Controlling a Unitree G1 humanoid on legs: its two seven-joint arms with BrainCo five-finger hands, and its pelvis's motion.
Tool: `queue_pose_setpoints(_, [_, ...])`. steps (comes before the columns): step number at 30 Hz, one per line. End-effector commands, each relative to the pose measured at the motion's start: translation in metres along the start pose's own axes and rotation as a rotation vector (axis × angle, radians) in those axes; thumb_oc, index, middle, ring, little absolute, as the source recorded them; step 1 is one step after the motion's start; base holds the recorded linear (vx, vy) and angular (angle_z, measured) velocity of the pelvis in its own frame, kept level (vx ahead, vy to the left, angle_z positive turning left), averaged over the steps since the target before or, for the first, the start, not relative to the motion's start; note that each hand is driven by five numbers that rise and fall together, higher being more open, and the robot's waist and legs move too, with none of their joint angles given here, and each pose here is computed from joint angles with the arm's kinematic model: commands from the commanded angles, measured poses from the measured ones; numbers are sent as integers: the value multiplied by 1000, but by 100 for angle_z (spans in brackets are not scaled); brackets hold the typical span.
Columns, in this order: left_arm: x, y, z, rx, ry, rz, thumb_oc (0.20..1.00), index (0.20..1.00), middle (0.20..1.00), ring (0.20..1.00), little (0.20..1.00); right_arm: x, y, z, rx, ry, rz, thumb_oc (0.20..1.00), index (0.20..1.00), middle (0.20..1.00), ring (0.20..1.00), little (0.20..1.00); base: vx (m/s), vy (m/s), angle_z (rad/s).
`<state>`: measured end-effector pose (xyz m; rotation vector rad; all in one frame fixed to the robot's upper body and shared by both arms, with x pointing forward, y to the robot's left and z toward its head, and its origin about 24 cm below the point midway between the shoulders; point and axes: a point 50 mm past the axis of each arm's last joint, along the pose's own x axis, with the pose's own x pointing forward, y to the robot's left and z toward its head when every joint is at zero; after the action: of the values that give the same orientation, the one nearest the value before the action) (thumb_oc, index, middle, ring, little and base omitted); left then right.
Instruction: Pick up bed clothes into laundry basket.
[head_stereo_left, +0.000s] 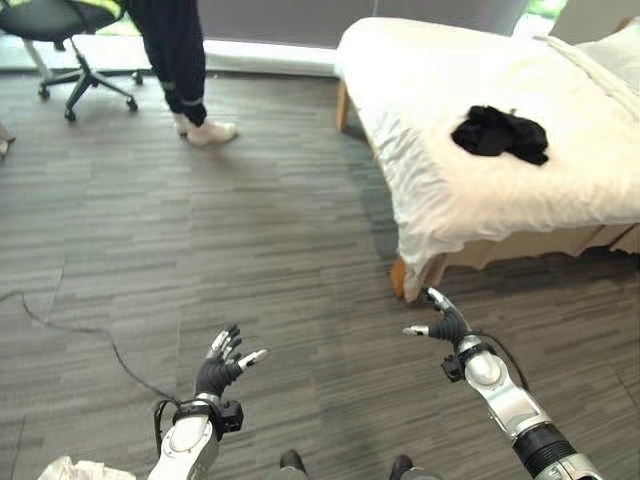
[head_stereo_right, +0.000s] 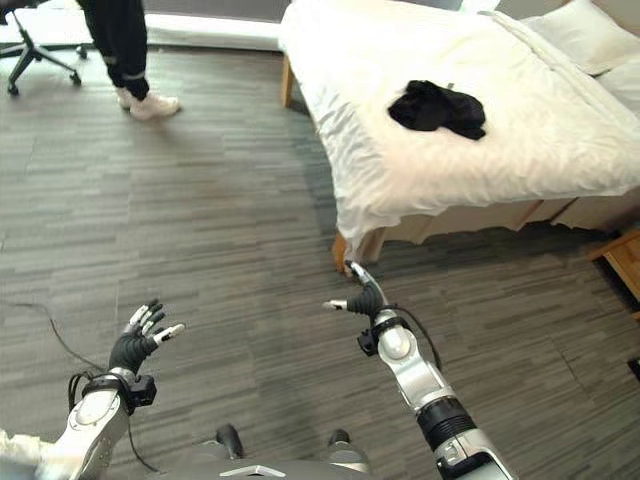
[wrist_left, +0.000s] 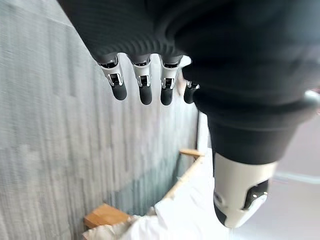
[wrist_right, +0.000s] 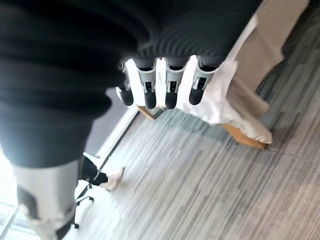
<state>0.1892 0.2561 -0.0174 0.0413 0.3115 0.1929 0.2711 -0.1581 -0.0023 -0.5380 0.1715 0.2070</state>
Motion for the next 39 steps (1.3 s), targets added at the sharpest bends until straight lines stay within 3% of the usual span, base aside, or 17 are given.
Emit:
queue_pose_setpoints(1, [11, -1, 22, 10, -118, 14, 1000, 1000, 1000, 1000, 1000, 12, -25, 16, -48, -75, -46, 1000, 1000, 1000, 1000, 1000, -34, -75, 6])
queue_pose_setpoints(8, [17, -1, 34, 33, -159, 17, 1000, 1000, 1000, 1000, 1000, 10, -36, 3, -50, -17, -96, 1000, 1000, 1000, 1000, 1000, 71, 164, 83])
queue_pose_setpoints(20, [20, 8, 43, 160, -163, -6, 1000, 1000, 1000, 1000, 1000, 5, -9, 13, -7, -67, -37, 1000, 1000, 1000, 1000, 1000, 284, 209, 43])
queue_pose_setpoints(29, [22, 10, 41, 224, -151, -9, 1000, 1000, 1000, 1000, 1000, 7, -2, 3, 14, -13, -42, 1000, 1000, 1000, 1000, 1000, 199, -77, 42])
queue_pose_setpoints(39, [25, 8, 45, 147, -187, 25, 1000, 1000, 1000, 1000, 1000, 8, -12, -11, -83, 40, -40, 1000, 1000, 1000, 1000, 1000, 113, -125, -46])
